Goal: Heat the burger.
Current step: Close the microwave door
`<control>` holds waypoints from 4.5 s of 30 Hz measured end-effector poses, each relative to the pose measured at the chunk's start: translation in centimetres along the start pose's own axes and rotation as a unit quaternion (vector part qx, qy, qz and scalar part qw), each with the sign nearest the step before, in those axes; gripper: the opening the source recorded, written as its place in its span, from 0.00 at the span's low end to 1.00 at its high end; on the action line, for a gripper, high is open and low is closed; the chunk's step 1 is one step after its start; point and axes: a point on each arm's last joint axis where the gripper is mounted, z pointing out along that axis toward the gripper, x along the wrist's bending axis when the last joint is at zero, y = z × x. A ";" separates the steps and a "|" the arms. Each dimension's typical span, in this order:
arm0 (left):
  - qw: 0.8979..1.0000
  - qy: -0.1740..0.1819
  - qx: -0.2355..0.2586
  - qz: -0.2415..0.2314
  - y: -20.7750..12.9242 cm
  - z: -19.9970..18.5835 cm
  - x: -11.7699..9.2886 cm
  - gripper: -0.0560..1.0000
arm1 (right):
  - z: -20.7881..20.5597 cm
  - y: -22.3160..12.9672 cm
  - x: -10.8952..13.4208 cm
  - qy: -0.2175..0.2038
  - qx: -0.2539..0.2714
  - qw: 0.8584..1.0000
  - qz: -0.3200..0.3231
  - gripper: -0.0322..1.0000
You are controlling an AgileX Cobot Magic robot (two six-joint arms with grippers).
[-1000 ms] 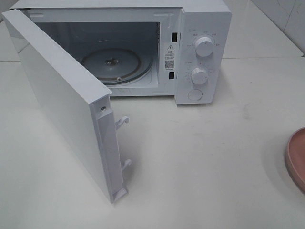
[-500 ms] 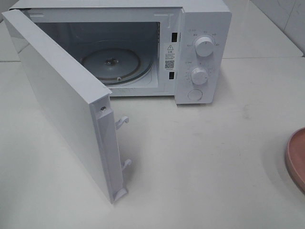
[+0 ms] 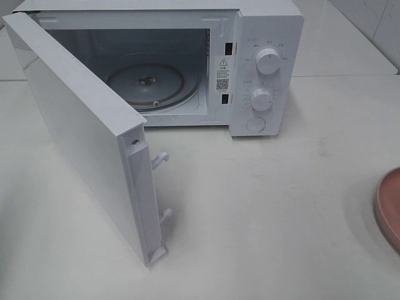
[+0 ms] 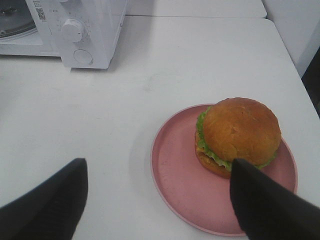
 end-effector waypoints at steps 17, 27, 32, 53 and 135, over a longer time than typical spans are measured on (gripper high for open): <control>0.999 0.031 -0.031 0.014 -3.7 4.7 0.6 0.05 | 0.0 0.0 0.0 0.000 0.000 1.000 0.000 0.77; 0.999 -0.032 -0.028 0.016 -4.7 7.4 -0.5 0.05 | 0.0 0.0 0.0 0.000 0.000 1.000 0.000 0.77; 0.998 -0.064 -0.015 0.011 -5.1 8.9 -1.3 0.05 | 0.0 0.0 0.0 0.000 0.000 1.000 0.000 0.77; 0.985 -0.170 0.006 -0.008 -7.9 11.6 -6.8 0.05 | 0.0 0.0 0.0 0.000 0.000 1.000 0.000 0.77; 0.975 -0.217 0.048 0.016 -6.5 23.2 -28.2 0.05 | 0.0 0.0 0.0 0.000 0.000 1.000 0.000 0.77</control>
